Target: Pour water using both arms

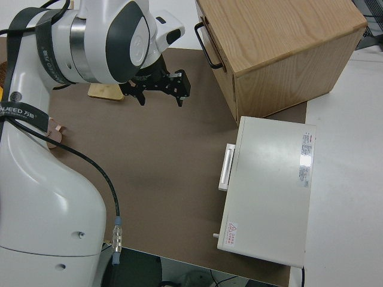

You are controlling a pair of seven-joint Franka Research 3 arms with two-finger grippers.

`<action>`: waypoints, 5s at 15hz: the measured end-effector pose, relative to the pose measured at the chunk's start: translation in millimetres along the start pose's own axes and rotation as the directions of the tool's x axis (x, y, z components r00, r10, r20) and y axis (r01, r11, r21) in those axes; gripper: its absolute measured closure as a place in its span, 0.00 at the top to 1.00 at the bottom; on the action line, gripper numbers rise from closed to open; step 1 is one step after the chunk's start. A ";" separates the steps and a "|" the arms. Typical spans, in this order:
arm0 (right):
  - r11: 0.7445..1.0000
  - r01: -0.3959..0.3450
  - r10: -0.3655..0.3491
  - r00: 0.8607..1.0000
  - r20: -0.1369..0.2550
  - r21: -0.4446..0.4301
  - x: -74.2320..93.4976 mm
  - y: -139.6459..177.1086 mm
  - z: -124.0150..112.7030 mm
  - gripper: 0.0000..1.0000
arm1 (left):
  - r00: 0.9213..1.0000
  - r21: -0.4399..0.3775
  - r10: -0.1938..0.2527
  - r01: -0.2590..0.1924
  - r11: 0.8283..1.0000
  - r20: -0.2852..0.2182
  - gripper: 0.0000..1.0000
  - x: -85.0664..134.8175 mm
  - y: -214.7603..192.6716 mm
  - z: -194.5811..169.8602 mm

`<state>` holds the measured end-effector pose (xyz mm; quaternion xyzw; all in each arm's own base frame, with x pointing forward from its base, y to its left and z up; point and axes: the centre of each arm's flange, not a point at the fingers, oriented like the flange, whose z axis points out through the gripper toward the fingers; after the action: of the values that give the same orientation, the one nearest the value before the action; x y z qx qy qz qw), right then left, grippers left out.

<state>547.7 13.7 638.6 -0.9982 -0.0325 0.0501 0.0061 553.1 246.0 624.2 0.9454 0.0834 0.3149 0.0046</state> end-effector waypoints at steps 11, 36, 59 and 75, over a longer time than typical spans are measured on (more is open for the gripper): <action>1.000 0.000 0.000 1.000 0.000 0.000 0.0 0.0 0.0 1.00 | 0.989 -0.100 0.120 -0.128 0.987 -0.082 0.64 -22.3 -102.4 80.3; 1.000 0.000 0.000 1.000 0.000 0.000 0.0 0.0 0.0 1.00 | 0.983 -0.079 0.122 -0.134 0.988 -0.136 0.64 -47.6 -139.8 136.3; 1.000 0.000 0.000 1.000 -0.001 0.000 0.0 0.0 -0.3 1.00 | 0.897 -0.025 0.248 -0.257 0.966 0.365 1.00 -8.9 -91.5 57.0; 1.000 0.000 0.000 1.000 -0.001 0.000 0.0 0.0 -0.4 1.00 | 0.795 -0.138 0.267 -0.229 0.964 0.545 1.00 -4.7 137.3 49.6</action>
<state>547.7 13.7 638.9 -0.9982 -0.0325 0.0498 0.0061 600.2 112.0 590.0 0.9979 -0.0565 0.0249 0.0179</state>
